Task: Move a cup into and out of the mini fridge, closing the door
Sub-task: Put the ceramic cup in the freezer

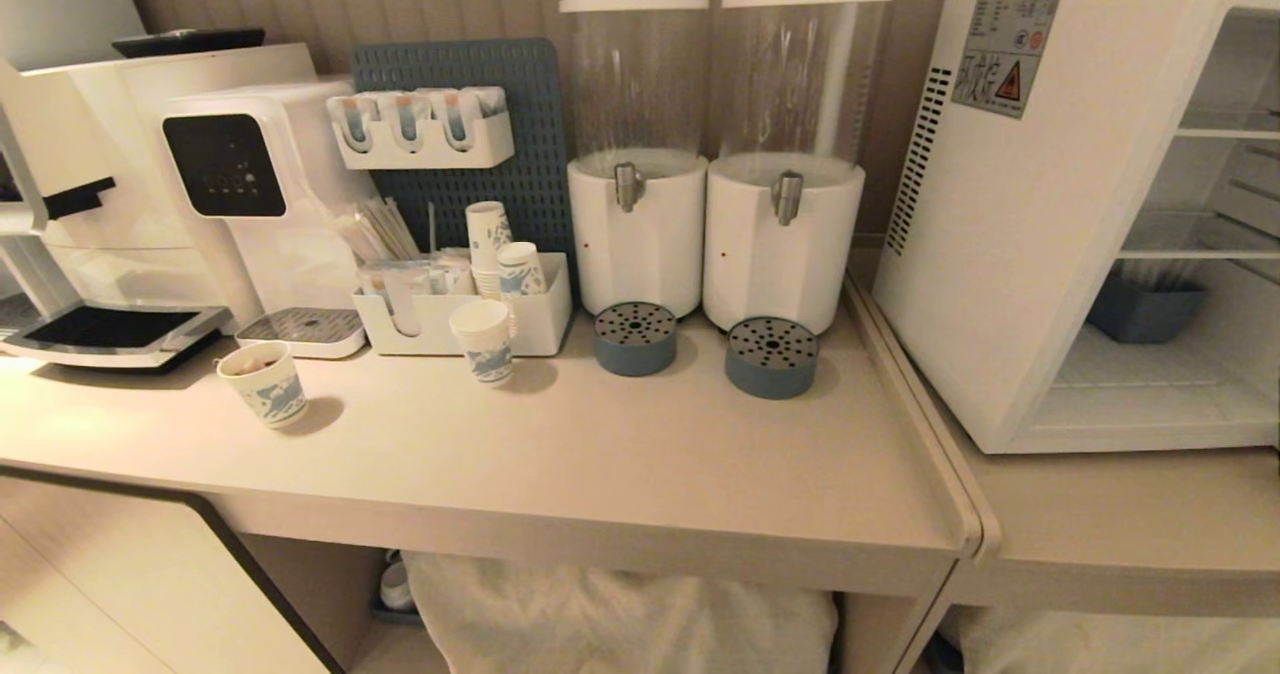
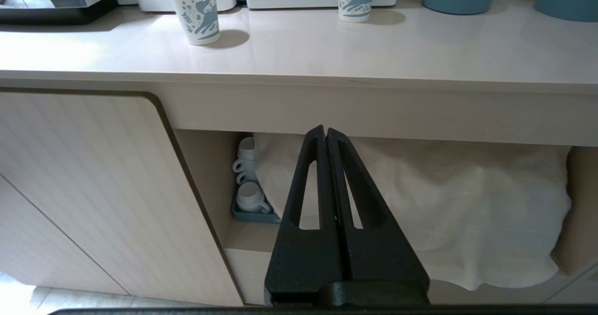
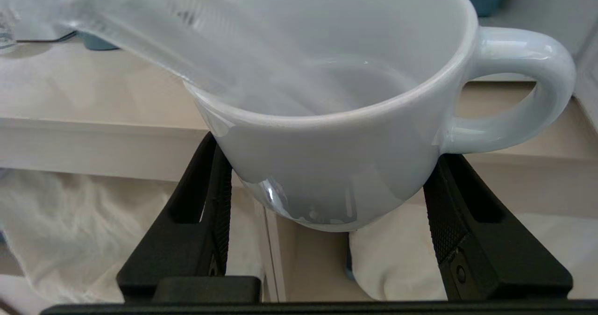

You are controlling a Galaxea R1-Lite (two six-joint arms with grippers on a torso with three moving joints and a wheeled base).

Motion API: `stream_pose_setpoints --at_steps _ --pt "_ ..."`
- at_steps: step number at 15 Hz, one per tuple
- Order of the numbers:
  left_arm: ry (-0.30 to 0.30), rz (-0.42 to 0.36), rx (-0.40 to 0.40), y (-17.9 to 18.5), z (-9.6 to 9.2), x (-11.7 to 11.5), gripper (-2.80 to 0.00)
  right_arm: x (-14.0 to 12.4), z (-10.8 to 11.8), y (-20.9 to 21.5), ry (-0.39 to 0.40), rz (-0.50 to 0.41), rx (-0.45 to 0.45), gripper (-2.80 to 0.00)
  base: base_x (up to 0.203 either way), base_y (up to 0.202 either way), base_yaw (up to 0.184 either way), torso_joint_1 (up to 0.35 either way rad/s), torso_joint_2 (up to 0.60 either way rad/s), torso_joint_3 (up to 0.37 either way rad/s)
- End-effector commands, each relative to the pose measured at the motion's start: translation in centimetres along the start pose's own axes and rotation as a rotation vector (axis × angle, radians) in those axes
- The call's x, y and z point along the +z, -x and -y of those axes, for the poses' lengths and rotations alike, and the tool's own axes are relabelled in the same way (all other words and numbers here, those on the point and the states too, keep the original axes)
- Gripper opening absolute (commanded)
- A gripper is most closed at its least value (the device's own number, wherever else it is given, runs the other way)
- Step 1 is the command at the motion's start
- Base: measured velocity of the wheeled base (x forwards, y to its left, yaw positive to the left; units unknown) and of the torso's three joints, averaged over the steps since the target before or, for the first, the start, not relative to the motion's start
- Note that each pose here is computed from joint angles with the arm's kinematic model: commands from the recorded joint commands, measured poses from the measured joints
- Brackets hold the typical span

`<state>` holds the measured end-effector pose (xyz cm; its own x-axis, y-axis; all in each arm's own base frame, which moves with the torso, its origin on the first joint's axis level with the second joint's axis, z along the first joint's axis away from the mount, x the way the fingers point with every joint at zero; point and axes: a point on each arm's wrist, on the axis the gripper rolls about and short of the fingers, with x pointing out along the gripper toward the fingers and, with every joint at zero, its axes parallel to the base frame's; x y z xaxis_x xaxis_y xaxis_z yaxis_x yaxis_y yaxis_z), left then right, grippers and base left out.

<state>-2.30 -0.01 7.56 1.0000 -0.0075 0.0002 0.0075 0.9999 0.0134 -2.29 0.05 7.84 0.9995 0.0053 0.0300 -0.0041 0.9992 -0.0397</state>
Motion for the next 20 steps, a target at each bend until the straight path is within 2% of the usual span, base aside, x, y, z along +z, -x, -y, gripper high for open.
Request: stream_pose_setpoints --at_steps 1,5,6,8,12,15,17,20 --pt "0.000 -0.002 0.000 0.0 0.0 0.0 -2.80 -0.4 0.0 -0.1 0.000 -0.015 0.001 -2.80 0.000 0.000 0.000 0.000 0.00 0.000" --pt "0.001 -0.002 0.000 0.0 0.0 0.0 -2.80 -0.4 0.0 -0.1 -0.020 -0.010 -0.002 -2.80 0.000 0.000 0.000 0.000 0.00 0.000" --pt "0.001 -0.002 0.000 0.0 0.0 0.0 -2.80 0.4 0.0 0.1 -0.024 0.017 -0.002 -2.80 0.000 0.000 0.000 0.000 0.00 0.000" --pt "0.001 -0.002 0.000 0.0 0.0 0.0 -2.80 2.8 0.1 0.9 -0.024 0.082 -0.003 -2.80 0.000 0.000 0.000 0.000 0.00 0.000" --pt "0.001 -0.002 0.000 0.0 0.0 0.0 -2.80 9.1 0.2 3.3 -0.038 0.091 0.052 -2.80 0.000 0.000 0.000 0.000 0.00 0.000" --pt "0.003 -0.002 0.000 0.0 0.0 0.0 -2.80 14.3 0.4 0.4 -0.112 -0.040 0.065 -2.80 0.000 0.000 0.000 0.000 0.00 0.000" --pt "0.006 -0.002 0.000 0.0 0.0 0.0 -2.80 17.1 0.6 -3.0 -0.179 -0.133 0.039 -2.80 0.000 0.000 0.000 0.000 0.00 0.000" --pt "0.006 -0.002 0.000 0.0 0.0 0.0 -2.80 19.0 1.0 -9.7 -0.286 -0.299 -0.049 -2.80 0.000 0.000 0.000 0.000 0.00 0.000"
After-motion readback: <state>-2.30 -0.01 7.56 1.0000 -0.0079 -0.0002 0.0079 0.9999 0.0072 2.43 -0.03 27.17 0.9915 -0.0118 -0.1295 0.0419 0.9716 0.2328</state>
